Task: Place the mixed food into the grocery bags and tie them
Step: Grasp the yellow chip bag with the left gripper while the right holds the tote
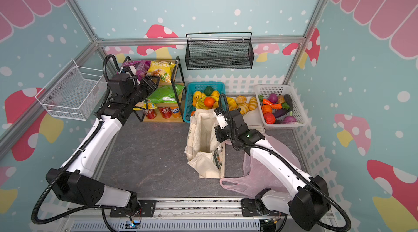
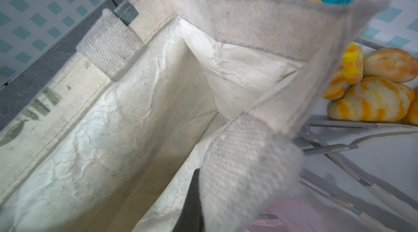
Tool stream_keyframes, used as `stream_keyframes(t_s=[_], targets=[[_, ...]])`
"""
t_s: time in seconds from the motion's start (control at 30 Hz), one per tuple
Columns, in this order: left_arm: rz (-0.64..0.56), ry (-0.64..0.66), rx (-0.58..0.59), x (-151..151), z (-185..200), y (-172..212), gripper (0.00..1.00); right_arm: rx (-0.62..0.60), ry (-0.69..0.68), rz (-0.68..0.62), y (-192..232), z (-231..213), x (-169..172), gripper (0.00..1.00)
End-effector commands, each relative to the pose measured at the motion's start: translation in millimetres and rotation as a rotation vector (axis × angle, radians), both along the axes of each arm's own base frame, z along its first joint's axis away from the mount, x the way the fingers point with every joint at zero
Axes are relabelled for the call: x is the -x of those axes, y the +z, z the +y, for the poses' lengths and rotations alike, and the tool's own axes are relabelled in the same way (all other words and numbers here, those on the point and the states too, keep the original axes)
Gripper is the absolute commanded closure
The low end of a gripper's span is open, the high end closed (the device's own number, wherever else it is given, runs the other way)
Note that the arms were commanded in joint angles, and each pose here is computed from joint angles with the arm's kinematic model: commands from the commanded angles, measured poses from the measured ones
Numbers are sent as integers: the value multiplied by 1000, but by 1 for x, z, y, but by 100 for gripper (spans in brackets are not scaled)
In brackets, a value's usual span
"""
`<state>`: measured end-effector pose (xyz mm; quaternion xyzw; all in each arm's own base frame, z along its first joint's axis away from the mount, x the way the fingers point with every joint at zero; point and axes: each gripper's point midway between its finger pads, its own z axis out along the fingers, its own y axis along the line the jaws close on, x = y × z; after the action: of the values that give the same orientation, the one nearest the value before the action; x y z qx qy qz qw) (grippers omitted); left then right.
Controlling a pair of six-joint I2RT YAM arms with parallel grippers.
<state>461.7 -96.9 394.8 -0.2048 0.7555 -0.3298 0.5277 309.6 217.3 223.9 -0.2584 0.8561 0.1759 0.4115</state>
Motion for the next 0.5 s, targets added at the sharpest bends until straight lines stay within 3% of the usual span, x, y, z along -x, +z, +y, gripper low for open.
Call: stream_keyframes(t_s=[0.0, 0.47], targets=[[4, 38, 16, -5, 5, 8, 41, -40, 2, -104, 25, 1, -8, 100], [11, 58, 26, -36, 5, 0, 43, -43, 18, -106, 27, 4, -8, 100]])
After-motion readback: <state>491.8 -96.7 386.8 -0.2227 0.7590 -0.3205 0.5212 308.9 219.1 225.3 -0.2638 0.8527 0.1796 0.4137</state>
